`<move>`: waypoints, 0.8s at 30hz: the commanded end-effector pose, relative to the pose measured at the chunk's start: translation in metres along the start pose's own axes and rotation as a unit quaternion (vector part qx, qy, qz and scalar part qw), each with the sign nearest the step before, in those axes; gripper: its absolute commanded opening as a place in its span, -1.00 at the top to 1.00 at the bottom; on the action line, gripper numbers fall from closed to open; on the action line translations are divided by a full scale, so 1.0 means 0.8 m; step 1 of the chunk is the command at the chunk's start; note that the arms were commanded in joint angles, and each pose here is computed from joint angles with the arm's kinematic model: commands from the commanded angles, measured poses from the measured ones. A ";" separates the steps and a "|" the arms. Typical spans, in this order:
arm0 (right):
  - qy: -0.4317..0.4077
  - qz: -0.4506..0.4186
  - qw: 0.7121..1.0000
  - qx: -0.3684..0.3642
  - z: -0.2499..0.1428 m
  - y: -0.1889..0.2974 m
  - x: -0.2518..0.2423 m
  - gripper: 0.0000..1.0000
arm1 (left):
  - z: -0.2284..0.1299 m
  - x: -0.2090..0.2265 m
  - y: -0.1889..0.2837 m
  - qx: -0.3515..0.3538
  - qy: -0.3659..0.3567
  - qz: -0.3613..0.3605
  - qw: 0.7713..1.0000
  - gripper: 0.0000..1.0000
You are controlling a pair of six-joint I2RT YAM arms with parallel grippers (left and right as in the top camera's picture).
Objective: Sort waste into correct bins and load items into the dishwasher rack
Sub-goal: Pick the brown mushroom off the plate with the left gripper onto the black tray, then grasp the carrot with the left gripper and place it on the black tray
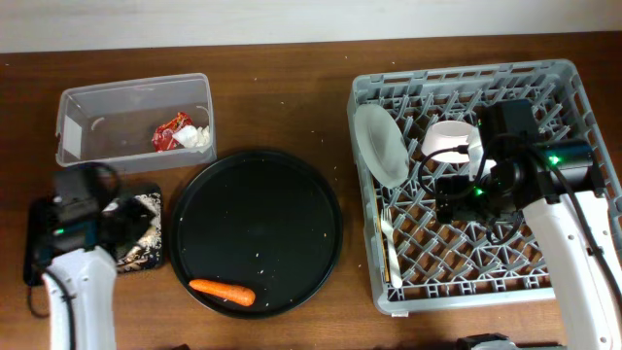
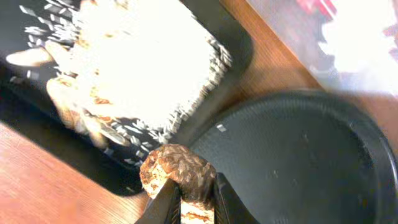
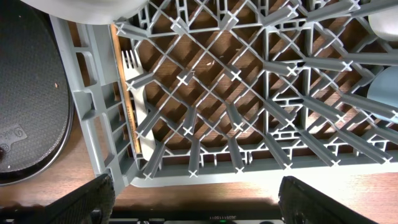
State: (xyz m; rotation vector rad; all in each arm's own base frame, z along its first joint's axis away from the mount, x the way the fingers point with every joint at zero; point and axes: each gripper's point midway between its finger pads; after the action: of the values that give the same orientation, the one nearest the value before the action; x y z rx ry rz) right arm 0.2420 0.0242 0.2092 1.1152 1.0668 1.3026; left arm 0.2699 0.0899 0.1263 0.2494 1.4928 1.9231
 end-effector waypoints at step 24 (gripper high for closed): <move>0.000 -0.004 1.000 0.009 -0.005 -0.001 -0.004 -0.75 | -0.155 -0.054 0.024 0.260 -0.053 -0.071 0.962 -0.30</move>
State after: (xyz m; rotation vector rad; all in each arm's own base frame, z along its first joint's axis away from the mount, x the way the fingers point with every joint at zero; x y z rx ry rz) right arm 0.2384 0.0238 0.2084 1.1257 1.0787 1.2950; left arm 0.2472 0.0101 0.1293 0.3409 1.8004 1.4650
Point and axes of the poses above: each gripper's point midway between its finger pads, its own y axis back along the fingers, its own x axis along the line the jaws close on, z = x × y, and after that the axes turned 3 degrees about y, right-handed
